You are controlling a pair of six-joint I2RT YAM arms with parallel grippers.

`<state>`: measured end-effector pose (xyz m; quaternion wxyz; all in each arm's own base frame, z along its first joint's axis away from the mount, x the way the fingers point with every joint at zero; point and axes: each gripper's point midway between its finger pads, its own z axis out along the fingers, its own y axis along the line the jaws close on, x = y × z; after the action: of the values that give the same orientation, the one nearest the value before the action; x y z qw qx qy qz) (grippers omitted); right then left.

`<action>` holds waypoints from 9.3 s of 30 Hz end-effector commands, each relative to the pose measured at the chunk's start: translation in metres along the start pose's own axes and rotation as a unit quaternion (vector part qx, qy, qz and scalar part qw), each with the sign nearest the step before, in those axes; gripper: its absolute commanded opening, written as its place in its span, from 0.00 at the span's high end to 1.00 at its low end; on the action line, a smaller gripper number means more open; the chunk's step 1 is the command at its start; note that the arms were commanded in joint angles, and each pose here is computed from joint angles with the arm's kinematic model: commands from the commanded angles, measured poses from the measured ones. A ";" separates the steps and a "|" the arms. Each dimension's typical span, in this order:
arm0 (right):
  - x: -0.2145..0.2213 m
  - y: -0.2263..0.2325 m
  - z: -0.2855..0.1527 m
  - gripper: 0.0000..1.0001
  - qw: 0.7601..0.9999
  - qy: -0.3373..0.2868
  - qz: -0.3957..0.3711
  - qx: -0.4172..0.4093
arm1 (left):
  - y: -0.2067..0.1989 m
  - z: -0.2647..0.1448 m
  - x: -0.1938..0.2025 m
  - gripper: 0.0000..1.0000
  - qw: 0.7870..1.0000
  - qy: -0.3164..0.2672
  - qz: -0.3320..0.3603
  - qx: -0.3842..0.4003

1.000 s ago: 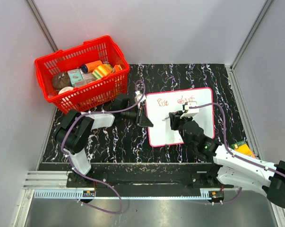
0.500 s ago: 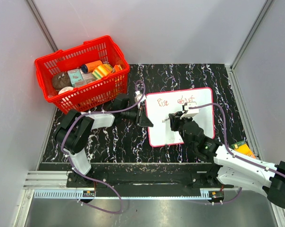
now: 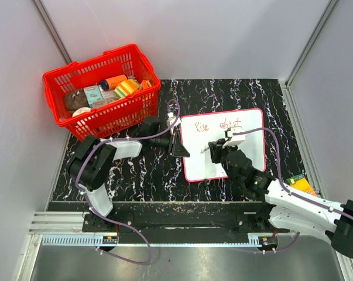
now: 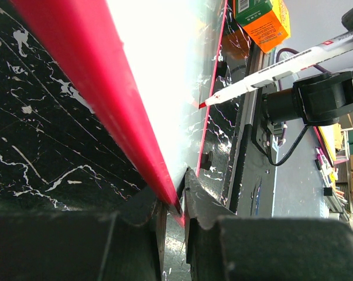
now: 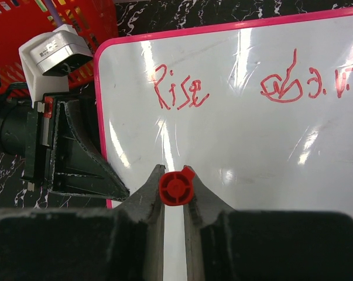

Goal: Write a sentence on the whiteboard
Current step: Write on the whiteboard with the whiteboard.

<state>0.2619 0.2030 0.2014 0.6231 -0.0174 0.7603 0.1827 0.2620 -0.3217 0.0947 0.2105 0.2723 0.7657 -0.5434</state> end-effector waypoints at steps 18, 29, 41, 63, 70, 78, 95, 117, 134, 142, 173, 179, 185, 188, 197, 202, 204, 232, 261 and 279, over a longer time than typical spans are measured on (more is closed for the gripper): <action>-0.059 0.010 0.001 1.00 0.997 -0.079 0.015 0.006 | 0.009 0.008 0.013 1.00 0.999 0.019 0.034 -0.029; -0.055 0.014 0.015 1.00 0.997 -0.075 0.007 0.020 | 0.009 0.007 0.012 1.00 0.999 0.019 0.034 -0.029; -0.039 0.005 0.011 1.00 0.998 -0.061 0.014 0.030 | 0.008 0.008 0.012 1.00 0.999 0.019 0.036 -0.029; -0.034 -0.002 0.004 1.00 0.998 -0.053 0.014 0.031 | 0.009 0.007 0.013 1.00 0.999 0.019 0.034 -0.030; -0.025 -0.003 0.001 1.00 0.999 -0.041 0.016 0.024 | 0.009 0.007 0.013 1.00 0.999 0.019 0.034 -0.030; -0.017 -0.004 0.002 1.00 0.999 -0.034 0.020 0.025 | 0.009 0.008 0.013 1.00 0.999 0.020 0.035 -0.030; -0.011 -0.020 0.001 1.00 0.998 -0.028 -0.001 0.063 | 0.009 0.008 0.013 1.00 0.999 0.019 0.033 -0.029; -0.044 -0.018 -0.010 1.00 0.997 -0.066 0.012 0.050 | 0.008 0.009 0.014 1.00 0.999 0.021 0.034 -0.028; -0.059 -0.002 0.002 1.00 0.995 -0.088 0.030 0.041 | 0.007 0.009 0.013 1.00 0.999 0.021 0.035 -0.028; -0.049 -0.006 0.007 1.00 0.995 -0.079 0.019 0.053 | 0.008 0.009 0.013 1.00 0.999 0.021 0.036 -0.029; 0.008 -0.024 -0.007 1.00 0.998 0.004 0.004 0.055 | 0.008 0.009 0.014 1.00 0.999 0.022 0.036 -0.029; 0.007 -0.027 -0.008 1.00 0.998 0.001 0.001 0.059 | 0.009 0.009 0.014 1.00 0.999 0.022 0.035 -0.030; 0.005 -0.030 -0.009 1.00 0.998 0.000 -0.008 0.067 | 0.008 0.010 0.014 1.00 0.999 0.022 0.035 -0.029; 0.003 -0.032 -0.010 1.00 0.997 -0.004 -0.010 0.070 | 0.009 0.009 0.014 1.00 0.999 0.022 0.035 -0.030; -0.013 -0.036 -0.013 1.00 0.996 -0.024 -0.012 0.079 | 0.009 0.010 0.015 1.00 0.999 0.023 0.035 -0.029; -0.036 -0.025 -0.018 1.00 0.997 -0.044 0.012 0.057 | 0.008 0.010 0.014 1.00 0.999 0.022 0.034 -0.028; -0.043 -0.021 -0.018 1.00 0.997 -0.050 0.016 0.049 | 0.008 0.010 0.014 1.00 0.999 0.022 0.034 -0.028; -0.065 -0.042 -0.019 1.00 0.999 -0.031 0.000 0.004 | 0.009 0.010 0.014 1.00 0.999 0.024 0.035 -0.030; -0.055 -0.070 -0.006 1.00 0.993 -0.054 0.042 0.092 | 0.008 0.010 0.014 1.00 0.999 0.024 0.035 -0.027; -0.034 -0.064 0.002 1.00 0.997 -0.017 0.030 0.075 | 0.008 0.010 0.014 1.00 0.999 0.024 0.035 -0.027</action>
<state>0.2852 0.1334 0.2163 0.6302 0.0574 0.7622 0.1369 0.2616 -0.3231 0.0947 0.2104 0.2743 0.7665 -0.5412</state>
